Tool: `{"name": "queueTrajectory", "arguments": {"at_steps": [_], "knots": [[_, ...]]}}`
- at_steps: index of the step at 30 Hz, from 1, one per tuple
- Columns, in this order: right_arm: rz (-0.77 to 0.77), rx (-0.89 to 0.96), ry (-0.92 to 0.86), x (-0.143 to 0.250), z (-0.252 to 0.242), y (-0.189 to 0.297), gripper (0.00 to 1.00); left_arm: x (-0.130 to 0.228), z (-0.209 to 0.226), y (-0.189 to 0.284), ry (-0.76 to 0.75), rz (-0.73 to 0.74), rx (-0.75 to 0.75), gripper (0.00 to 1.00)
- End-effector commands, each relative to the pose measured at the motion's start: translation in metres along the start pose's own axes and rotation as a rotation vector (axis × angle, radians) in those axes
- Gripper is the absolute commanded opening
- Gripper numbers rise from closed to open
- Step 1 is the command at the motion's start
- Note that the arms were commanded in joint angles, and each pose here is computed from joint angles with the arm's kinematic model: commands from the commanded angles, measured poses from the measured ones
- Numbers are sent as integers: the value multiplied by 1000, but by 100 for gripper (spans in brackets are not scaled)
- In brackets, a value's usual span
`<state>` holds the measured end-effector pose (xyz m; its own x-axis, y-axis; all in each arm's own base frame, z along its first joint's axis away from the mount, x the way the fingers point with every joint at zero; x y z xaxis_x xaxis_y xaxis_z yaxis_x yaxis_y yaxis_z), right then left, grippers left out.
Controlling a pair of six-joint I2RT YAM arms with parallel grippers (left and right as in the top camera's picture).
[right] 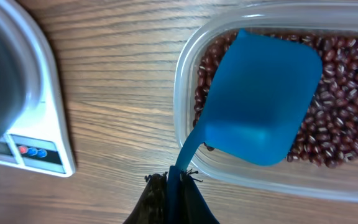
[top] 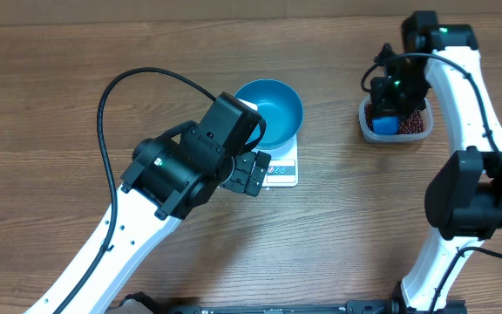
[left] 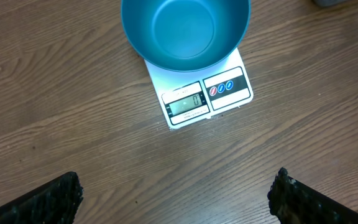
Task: Scoop item into bowl and weigh 150g on scale
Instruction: 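Lower the scoop into the red beans with the right gripper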
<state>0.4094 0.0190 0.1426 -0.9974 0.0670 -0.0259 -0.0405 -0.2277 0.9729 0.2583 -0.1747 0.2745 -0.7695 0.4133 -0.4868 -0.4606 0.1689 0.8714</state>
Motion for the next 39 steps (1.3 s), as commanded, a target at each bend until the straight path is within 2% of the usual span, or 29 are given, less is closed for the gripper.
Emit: {"name": "queueTrajectory", "arguments": {"at_steps": [1, 23, 32, 39], "knots": [[-16, -201, 46, -4, 17, 2, 4, -5, 2, 5, -14, -20, -5, 100], [-67, -291, -41, -5, -38, 20, 4, -5, 2, 5, -14, -20, -5, 100], [-21, -320, -51, 7, -42, -7, 4, -5, 2, 5, -14, -19, -5, 100], [-29, -377, -89, 9, -47, -2, 4, -5, 2, 5, -15, -19, -4, 100]]}}
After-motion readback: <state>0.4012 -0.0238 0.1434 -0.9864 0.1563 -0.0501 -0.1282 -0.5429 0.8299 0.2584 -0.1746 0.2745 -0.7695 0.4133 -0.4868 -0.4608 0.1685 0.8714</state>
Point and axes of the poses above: each gripper's point midway between its finger pads, its own y axis back along the fingers, its own z axis along the line the jaws close on, x = y × z, the point moved 2 cm from there along y, back along the fingers, and after that the axes turned 7 degrees about -y, right-handed, at the moved point
